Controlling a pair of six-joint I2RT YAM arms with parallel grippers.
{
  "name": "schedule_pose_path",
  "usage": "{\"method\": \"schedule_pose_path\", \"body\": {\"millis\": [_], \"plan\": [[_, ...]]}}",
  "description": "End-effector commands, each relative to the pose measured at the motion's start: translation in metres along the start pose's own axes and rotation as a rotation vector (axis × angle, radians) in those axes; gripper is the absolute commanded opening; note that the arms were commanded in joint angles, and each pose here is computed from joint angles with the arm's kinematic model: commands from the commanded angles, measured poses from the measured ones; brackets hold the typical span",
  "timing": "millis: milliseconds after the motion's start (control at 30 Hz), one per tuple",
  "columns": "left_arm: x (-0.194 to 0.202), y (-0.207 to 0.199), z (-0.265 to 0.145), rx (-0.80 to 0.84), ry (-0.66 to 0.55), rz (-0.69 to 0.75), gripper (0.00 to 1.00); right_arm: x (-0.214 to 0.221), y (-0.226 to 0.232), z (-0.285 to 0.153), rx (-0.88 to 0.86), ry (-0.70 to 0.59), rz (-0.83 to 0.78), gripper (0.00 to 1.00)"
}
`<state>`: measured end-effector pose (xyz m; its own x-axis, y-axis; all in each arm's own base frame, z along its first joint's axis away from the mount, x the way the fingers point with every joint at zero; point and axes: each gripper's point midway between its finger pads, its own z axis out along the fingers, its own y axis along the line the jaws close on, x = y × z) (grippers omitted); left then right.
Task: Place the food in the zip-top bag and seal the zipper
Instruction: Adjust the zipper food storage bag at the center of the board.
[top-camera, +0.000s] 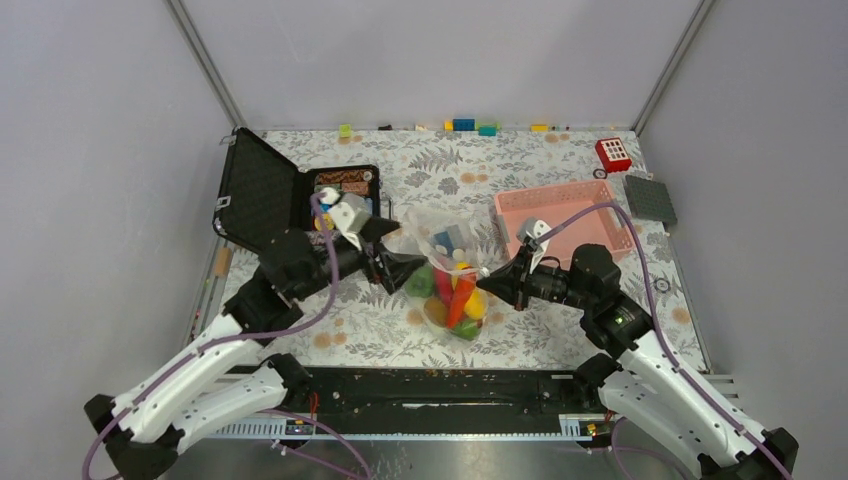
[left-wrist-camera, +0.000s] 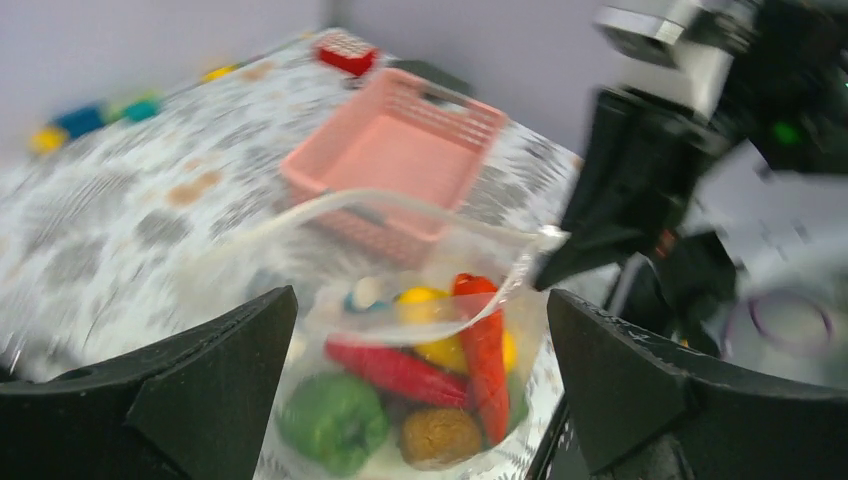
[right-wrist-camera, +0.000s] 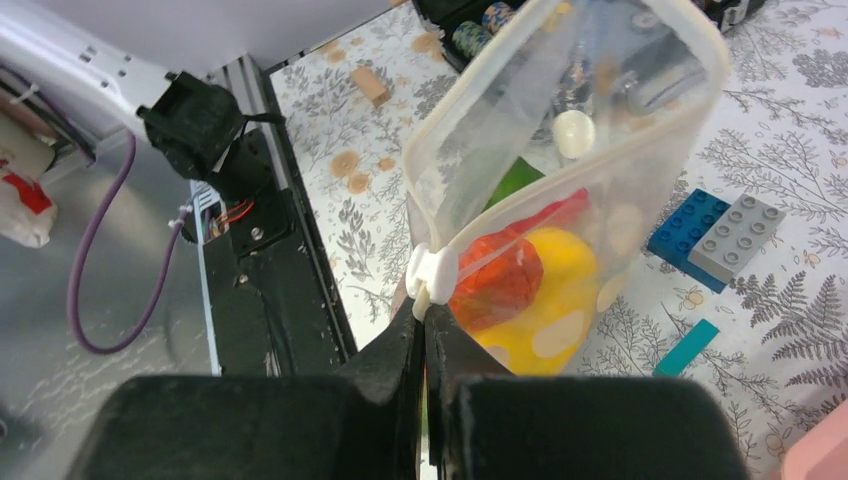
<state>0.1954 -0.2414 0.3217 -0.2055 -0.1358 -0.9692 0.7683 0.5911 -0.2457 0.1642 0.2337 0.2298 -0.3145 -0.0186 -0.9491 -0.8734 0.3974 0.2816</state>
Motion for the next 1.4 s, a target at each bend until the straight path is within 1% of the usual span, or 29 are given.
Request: {"method": "schedule_pose_path", "body": {"millis": [0, 67, 167, 267, 433, 567, 667, 733, 833, 1033, 1200, 1233, 1267, 1300, 1333, 1367], "plan": [[-0.006, -0.081, 0.003, 0.575, 0.016, 0.385, 0.99, -0.006, 0.021, -0.015, -0.086, 0.054, -0.093, 0.00], [0.008, -0.088, 0.005, 0.683, 0.090, 0.427, 0.99, -0.011, 0.028, -0.019, -0.115, 0.048, -0.127, 0.00], [0.003, -0.099, 0.007, 0.797, 0.121, 0.491, 0.99, -0.016, 0.031, -0.020, -0.122, 0.038, -0.154, 0.00], [0.005, -0.104, 0.013, 0.847, 0.126, 0.517, 0.99, -0.020, 0.029, -0.020, -0.113, 0.041, -0.176, 0.00], [0.009, -0.114, 0.026, 0.893, 0.133, 0.534, 0.99, -0.037, 0.016, -0.017, -0.028, 0.019, -0.162, 0.00], [0.014, -0.111, 0.052, 0.857, 0.172, 0.505, 0.99, -0.041, 0.024, -0.019, -0.069, 0.007, -0.214, 0.00], [0.019, -0.102, 0.076, 0.807, 0.226, 0.479, 0.99, -0.041, 0.024, -0.019, -0.077, 0.007, -0.232, 0.00], [0.025, -0.099, 0.081, 0.814, 0.281, 0.481, 0.99, -0.042, 0.024, -0.019, -0.075, 0.007, -0.234, 0.00], [0.036, -0.096, 0.085, 0.826, 0.318, 0.486, 0.96, -0.046, 0.020, -0.019, -0.047, -0.002, -0.239, 0.00], [0.055, -0.090, 0.078, 0.845, 0.362, 0.530, 0.79, -0.056, 0.006, -0.023, 0.058, -0.040, -0.226, 0.00], [0.065, -0.088, 0.085, 0.838, 0.393, 0.521, 0.64, -0.056, 0.013, -0.024, 0.026, -0.042, -0.216, 0.00], [0.067, -0.086, 0.088, 0.827, 0.403, 0.516, 0.59, -0.055, 0.015, -0.024, 0.018, -0.042, -0.220, 0.00], [0.067, -0.084, 0.091, 0.812, 0.412, 0.514, 0.54, -0.054, 0.015, -0.024, 0.013, -0.040, -0.222, 0.00], [0.068, -0.083, 0.093, 0.800, 0.419, 0.509, 0.45, -0.053, 0.015, -0.024, 0.015, -0.040, -0.226, 0.00], [0.068, -0.081, 0.094, 0.791, 0.423, 0.508, 0.31, -0.052, 0.013, -0.024, 0.025, -0.040, -0.226, 0.00], [0.069, -0.080, 0.094, 0.781, 0.426, 0.511, 0.24, -0.051, 0.010, -0.025, 0.040, -0.039, -0.221, 0.00]]}}
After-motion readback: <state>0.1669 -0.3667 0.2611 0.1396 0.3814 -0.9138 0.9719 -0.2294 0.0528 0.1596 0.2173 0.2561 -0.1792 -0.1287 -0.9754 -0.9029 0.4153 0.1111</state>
